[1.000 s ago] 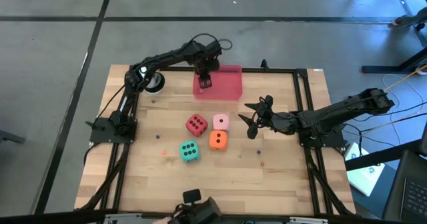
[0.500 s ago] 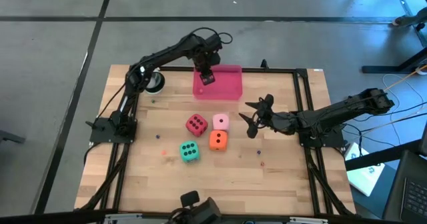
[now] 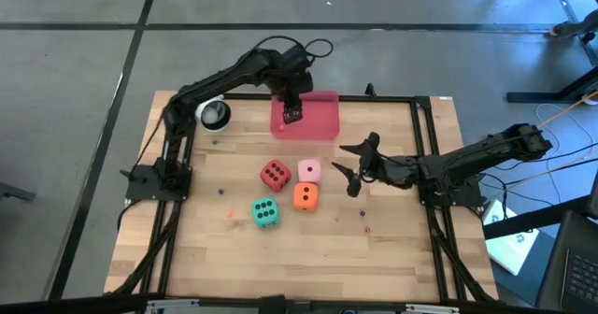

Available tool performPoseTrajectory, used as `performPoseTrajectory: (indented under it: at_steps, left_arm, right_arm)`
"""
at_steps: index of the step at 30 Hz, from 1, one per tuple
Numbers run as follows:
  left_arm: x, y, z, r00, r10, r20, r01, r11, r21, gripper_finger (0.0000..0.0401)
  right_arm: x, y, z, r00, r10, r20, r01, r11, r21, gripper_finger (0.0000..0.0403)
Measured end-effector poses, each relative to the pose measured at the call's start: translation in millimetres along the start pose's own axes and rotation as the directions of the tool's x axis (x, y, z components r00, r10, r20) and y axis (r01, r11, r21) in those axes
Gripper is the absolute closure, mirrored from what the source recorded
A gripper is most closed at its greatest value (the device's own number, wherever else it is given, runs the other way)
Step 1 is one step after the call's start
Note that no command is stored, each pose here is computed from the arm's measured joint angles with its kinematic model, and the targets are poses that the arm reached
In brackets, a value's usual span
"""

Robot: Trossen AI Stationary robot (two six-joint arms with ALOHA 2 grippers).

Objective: Pick & Place Dice
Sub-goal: Put the right blue die into the pink bin

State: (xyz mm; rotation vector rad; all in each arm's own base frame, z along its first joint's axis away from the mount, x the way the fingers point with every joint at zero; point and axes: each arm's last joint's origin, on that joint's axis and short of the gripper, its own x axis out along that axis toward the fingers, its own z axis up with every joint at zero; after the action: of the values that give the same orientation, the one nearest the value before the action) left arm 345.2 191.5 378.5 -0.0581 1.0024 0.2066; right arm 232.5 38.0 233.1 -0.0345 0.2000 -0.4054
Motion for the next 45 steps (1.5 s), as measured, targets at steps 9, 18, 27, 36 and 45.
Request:
performPoseTrajectory:
  at_steps: [9, 18, 27, 36, 45]
  left_arm:
    - [-102.9, -42.9, -9.8, 0.973, -0.012, 0.231, 0.003, 0.999, 0.042, 0.0278]
    - [-138.6, -82.1, -40.7, 0.924, -0.065, 0.377, 0.024, 0.993, 0.113, 0.0278]
    - [-114.9, -92.2, -115.7, 0.823, -0.041, 0.566, 0.012, 0.998, 0.054, 0.0278]
    - [-95.6, -104.5, -171.4, 0.727, -0.058, 0.684, 0.066, 0.998, 0.014, 0.0278]
    - [-64.8, -121.9, -191.2, 0.771, -0.145, 0.620, 0.158, 0.987, 0.035, 0.0278]
  right_arm:
    - [-0.3, 0.3, 6.7, 0.998, 0.000, 0.059, 0.001, 1.000, -0.008, 0.0140]
    - [-0.8, 0.4, 11.9, 0.995, 0.001, 0.104, -0.001, 1.000, -0.001, 0.0140]
    - [-1.5, 1.5, 16.9, 0.988, 0.045, 0.149, -0.048, 0.999, 0.020, 0.0140]
    - [-2.0, 1.8, 19.8, 0.983, 0.058, 0.176, -0.063, 0.998, 0.022, 0.0140]
    - [-2.2, 5.3, 18.8, 0.969, 0.182, 0.170, -0.185, 0.983, 0.005, 0.0140]
